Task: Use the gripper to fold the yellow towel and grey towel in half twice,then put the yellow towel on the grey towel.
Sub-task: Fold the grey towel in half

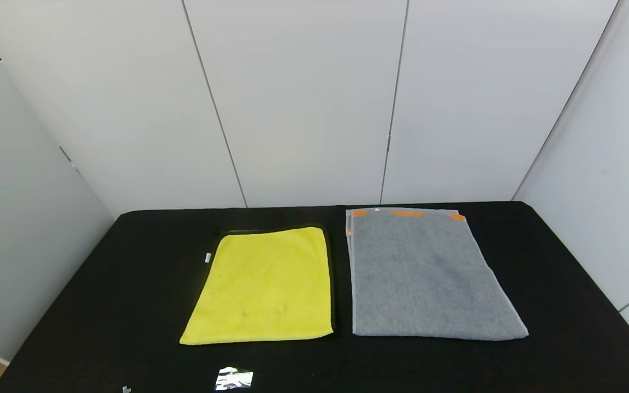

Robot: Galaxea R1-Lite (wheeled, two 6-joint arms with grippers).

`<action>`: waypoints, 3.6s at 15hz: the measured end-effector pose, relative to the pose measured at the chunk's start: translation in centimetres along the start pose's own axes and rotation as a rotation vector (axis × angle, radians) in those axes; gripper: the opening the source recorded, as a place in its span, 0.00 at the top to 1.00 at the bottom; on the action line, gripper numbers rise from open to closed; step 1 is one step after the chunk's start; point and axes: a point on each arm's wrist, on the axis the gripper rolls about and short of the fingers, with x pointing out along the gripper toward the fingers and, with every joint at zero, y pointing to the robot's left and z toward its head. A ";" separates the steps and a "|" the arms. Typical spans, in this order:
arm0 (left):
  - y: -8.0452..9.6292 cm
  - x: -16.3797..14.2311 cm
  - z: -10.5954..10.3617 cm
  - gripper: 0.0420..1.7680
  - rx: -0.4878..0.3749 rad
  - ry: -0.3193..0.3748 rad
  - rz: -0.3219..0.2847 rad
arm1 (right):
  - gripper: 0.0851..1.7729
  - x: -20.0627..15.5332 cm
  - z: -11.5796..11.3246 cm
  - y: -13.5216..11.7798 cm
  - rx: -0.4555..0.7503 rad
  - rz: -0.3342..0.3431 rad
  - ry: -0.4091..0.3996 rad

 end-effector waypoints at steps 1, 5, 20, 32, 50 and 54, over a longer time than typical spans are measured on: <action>0.0 0.0 0.0 0.03 -0.001 0.000 0.000 | 0.03 0.0 0.0 0.0 0.000 0.000 -0.001; 0.0 0.0 0.0 0.03 0.007 0.000 -0.001 | 0.03 0.0 0.0 0.0 0.000 -0.001 0.000; 0.0 -0.8 2.8 0.03 0.032 0.012 -0.020 | 0.03 -1.7 3.0 0.0 -0.009 0.006 0.020; -0.1 4.4 14.1 0.03 0.108 0.101 -0.174 | 0.03 1.2 13.1 -0.2 -0.012 0.025 0.097; -9.0 20.7 18.0 0.03 0.284 0.487 -0.661 | 0.03 15.0 15.5 -0.6 -0.088 0.038 0.532; -13.1 23.2 16.9 0.03 0.337 0.556 -0.761 | 0.03 17.3 14.1 -1.0 -0.150 0.091 0.625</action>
